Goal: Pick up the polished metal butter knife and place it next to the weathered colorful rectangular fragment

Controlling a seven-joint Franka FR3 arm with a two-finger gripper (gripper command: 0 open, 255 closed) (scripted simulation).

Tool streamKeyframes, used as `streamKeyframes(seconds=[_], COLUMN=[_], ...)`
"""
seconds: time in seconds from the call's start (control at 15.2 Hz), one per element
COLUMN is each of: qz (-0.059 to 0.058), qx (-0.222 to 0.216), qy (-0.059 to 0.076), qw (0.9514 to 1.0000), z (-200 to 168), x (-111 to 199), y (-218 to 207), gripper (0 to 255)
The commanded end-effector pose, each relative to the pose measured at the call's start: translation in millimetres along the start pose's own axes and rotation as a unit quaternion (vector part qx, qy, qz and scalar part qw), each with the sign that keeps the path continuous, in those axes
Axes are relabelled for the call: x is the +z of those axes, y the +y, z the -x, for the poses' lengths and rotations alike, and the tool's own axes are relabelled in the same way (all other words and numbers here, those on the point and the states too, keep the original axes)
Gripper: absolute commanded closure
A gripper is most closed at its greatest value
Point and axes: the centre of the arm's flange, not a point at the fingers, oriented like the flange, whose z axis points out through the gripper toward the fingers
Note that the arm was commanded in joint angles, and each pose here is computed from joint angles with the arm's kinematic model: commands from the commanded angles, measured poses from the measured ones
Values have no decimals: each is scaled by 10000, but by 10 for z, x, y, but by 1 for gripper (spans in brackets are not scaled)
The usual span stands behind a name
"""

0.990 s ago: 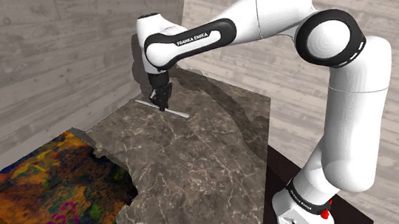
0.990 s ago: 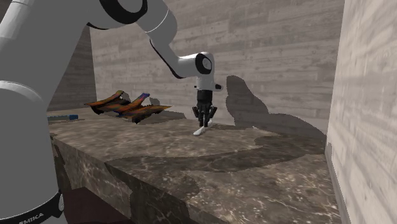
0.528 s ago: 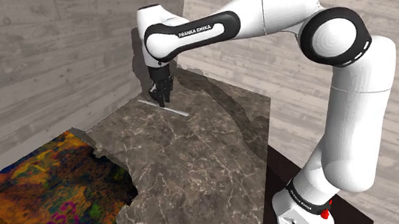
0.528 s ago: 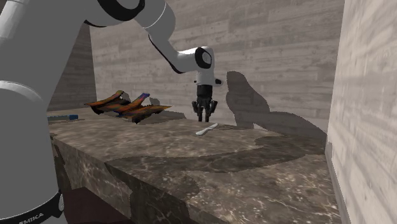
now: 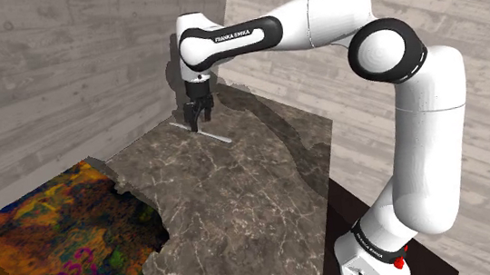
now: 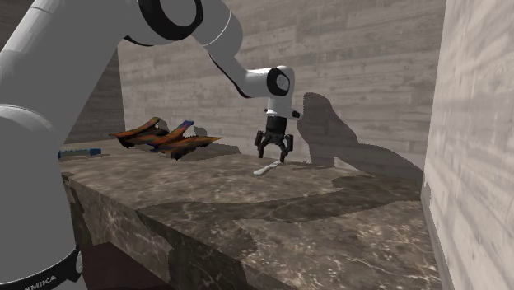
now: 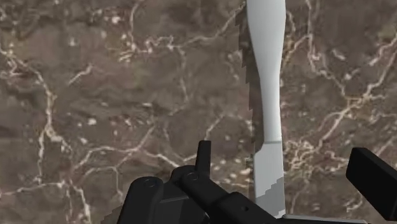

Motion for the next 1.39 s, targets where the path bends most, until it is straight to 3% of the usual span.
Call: streamKeyframes(seconds=[0.0, 0.59, 0.66, 1.32], qz=[-5, -5, -5, -5], qx=[-6, -6, -6, -6], qy=[1, 1, 1, 1], qw=[10000, 10000, 10000, 10000], z=[12, 12, 12, 23], x=[108, 191, 191, 140], y=[-2, -2, -2, -5], gripper=[0, 0, 255, 255])
